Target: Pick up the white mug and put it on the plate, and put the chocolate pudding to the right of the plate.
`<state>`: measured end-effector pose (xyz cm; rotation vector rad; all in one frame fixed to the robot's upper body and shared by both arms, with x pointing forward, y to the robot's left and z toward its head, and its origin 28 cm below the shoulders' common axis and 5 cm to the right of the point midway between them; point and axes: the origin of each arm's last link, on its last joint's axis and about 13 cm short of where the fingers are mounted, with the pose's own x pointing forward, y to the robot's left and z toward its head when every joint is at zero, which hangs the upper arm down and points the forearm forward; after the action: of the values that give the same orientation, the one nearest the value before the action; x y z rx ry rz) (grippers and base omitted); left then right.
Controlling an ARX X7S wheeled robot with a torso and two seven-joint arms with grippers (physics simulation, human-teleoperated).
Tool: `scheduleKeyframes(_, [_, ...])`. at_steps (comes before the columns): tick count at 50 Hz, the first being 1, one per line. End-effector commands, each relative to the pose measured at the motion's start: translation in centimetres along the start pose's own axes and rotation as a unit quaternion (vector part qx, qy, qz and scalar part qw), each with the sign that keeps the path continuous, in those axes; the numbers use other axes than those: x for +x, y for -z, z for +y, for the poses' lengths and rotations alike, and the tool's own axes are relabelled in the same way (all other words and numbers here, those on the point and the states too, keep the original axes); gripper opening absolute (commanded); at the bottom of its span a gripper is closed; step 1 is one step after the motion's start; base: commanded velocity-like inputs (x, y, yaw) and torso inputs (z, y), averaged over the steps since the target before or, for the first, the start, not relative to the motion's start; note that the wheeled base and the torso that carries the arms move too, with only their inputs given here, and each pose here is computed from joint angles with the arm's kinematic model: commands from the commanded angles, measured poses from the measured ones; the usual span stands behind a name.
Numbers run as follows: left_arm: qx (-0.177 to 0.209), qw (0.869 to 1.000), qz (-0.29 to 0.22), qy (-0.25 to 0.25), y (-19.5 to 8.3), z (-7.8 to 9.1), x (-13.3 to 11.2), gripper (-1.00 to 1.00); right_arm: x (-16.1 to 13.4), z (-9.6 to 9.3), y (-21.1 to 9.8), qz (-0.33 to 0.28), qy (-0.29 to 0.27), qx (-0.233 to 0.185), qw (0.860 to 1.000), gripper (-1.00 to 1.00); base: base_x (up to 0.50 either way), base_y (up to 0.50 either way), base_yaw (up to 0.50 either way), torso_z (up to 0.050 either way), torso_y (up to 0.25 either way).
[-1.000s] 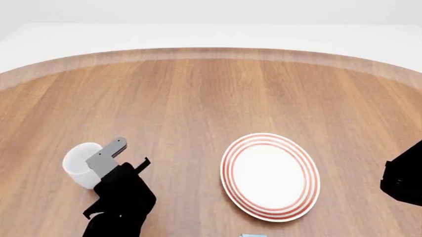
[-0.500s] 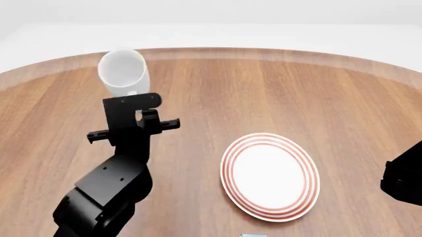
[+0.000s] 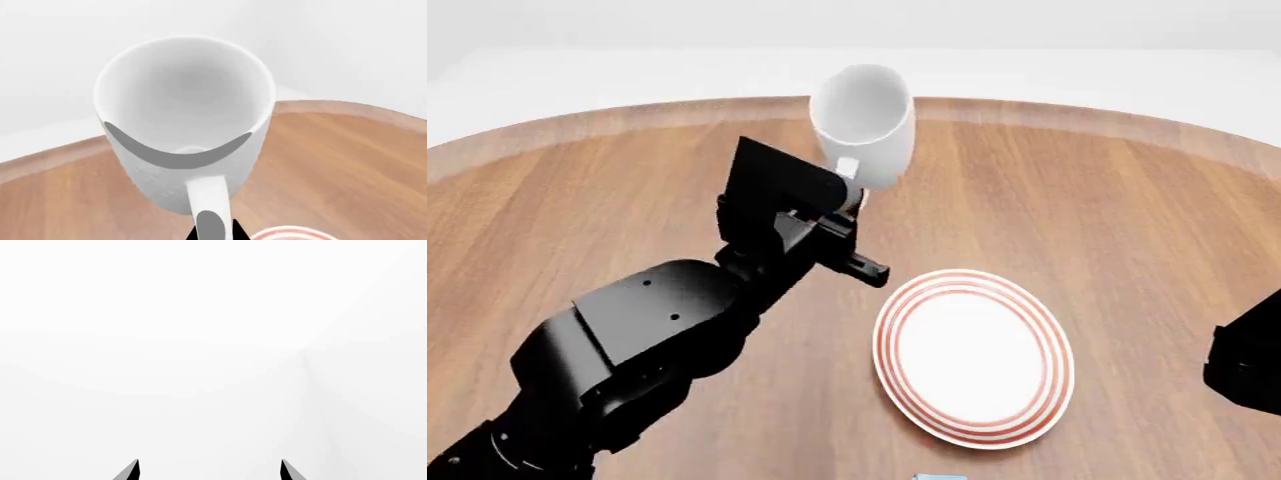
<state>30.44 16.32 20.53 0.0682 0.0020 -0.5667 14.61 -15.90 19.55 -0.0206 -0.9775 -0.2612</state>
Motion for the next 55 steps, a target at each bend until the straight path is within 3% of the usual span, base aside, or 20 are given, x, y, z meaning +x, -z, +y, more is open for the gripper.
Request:
scheduleKeyframes(1, [0.003,0.993,0.026,0.115,-2.2,0.0,1.5,-1.00,0.1,-0.1,-0.2,-0.003,0.002,0.001,1.000,1.00,0.00,0.00,0.00,0.000,0.000])
scheduleKeyframes(12, [-0.004,0.979,0.058,0.198,-3.4,-0.9,2.6,-1.00,0.1,-0.1,-0.1,-0.001,0.003,0.001,1.000,1.00,0.00,0.00,0.00,0.000,0.000])
scheduleKeyframes(14, [-0.035,0.973,0.074,0.217,-3.4,-1.2,3.2,-1.00,0.1,-0.1,-0.2,-0.002,0.003,0.001,1.000,1.00,0.00,0.00,0.00,0.000,0.000])
scheduleKeyframes(23, [-0.054,0.968,0.104,0.222,-3.6,-1.9,4.6,-1.00,0.0,-0.1,0.0,0.001,0.002,0.002,1.000,1.00,0.00,0.00,0.00,0.000,0.000])
scheduleKeyframes(27, [-0.088,0.963,0.116,0.227,-3.7,-2.0,5.2,-1.00,0.0,-0.2,0.0,0.001,0.003,0.002,1.000,1.00,0.00,0.00,0.00,0.000,0.000])
scheduleKeyframes(31, [-0.066,0.959,0.142,0.235,-3.1,-2.7,5.3,-1.00,0.0,-0.2,0.0,0.001,0.005,0.001,1.000,1.00,0.00,0.00,0.00,0.000,0.000])
scheduleKeyframes(44, [-0.057,0.948,0.199,0.240,0.0,-4.5,5.5,-1.00,0.0,-0.2,0.1,0.001,0.004,0.001,1.000,1.00,0.00,0.00,0.00,0.000,0.000])
scheduleKeyframes(55, [-0.067,0.945,0.202,0.247,0.9,-5.0,5.9,-1.00,-0.1,-0.3,0.2,0.003,0.005,0.001,1.000,1.00,0.00,0.00,0.00,0.000,0.000])
